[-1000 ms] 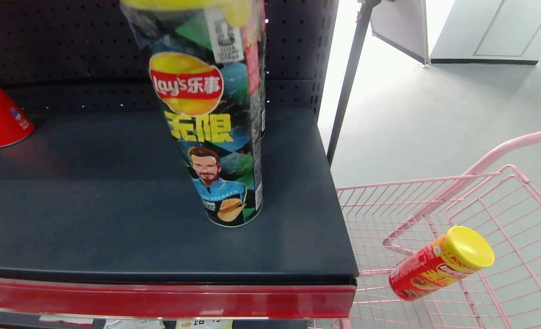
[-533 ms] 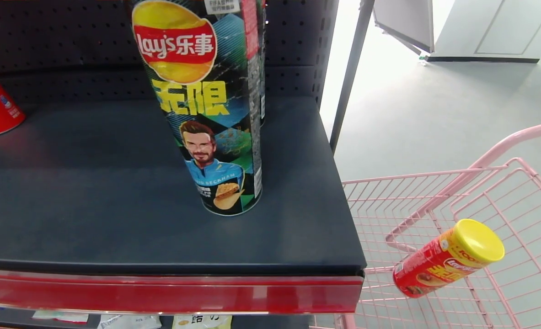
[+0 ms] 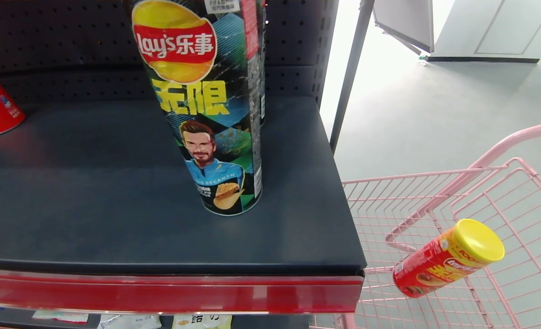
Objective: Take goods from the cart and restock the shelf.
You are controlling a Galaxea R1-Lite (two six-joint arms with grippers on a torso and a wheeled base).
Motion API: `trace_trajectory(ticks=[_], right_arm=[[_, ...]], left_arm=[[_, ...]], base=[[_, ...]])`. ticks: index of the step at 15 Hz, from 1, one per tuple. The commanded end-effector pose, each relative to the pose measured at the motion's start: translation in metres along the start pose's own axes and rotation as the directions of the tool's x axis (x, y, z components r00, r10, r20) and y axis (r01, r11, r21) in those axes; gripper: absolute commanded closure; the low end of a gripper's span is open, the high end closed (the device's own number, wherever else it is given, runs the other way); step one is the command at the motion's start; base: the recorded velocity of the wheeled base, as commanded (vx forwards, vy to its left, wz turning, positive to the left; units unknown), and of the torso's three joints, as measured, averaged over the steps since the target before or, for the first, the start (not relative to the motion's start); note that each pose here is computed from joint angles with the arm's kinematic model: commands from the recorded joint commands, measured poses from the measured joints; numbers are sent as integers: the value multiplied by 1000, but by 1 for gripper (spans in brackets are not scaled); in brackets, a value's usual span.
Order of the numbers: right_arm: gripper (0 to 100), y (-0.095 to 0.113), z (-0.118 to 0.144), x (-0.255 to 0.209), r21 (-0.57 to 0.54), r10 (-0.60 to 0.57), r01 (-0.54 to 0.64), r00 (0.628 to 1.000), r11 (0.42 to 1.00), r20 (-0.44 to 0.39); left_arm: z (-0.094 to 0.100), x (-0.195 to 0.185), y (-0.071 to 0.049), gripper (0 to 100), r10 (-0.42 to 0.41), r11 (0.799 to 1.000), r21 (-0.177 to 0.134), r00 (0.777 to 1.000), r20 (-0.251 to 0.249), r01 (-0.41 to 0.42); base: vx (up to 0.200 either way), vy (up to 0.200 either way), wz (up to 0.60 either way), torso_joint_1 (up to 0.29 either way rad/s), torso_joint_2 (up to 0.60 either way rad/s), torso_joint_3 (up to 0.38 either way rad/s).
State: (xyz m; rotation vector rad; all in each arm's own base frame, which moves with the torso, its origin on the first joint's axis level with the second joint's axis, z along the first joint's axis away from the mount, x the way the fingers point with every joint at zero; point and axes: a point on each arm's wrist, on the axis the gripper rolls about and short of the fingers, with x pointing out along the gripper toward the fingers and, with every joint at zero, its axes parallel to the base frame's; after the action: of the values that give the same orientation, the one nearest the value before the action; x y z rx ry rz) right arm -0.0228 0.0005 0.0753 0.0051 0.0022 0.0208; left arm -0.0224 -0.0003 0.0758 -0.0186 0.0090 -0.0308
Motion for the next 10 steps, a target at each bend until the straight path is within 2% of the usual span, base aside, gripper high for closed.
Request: trace_trajectory(ticks=[1, 5, 10], right_arm=[[0, 0, 0, 0, 1, 1, -1, 1000, 1000, 1], [0, 0, 0, 0, -1, 2, -2, 1000, 1000, 1], [0, 0, 0, 0, 1, 2, -2, 1000, 1000, 1]], left_arm=[[0, 0, 0, 0, -1, 1000, -3, 1000, 1, 1], [0, 0, 0, 0, -3, 1000, 3, 1000, -2, 3], [0, 0, 0, 0, -3, 1000, 3, 1000, -1, 3]], base=[[0, 0, 0, 0, 0, 0], [0, 0, 0, 0, 0, 0], [-200, 0, 0, 5, 5, 1]])
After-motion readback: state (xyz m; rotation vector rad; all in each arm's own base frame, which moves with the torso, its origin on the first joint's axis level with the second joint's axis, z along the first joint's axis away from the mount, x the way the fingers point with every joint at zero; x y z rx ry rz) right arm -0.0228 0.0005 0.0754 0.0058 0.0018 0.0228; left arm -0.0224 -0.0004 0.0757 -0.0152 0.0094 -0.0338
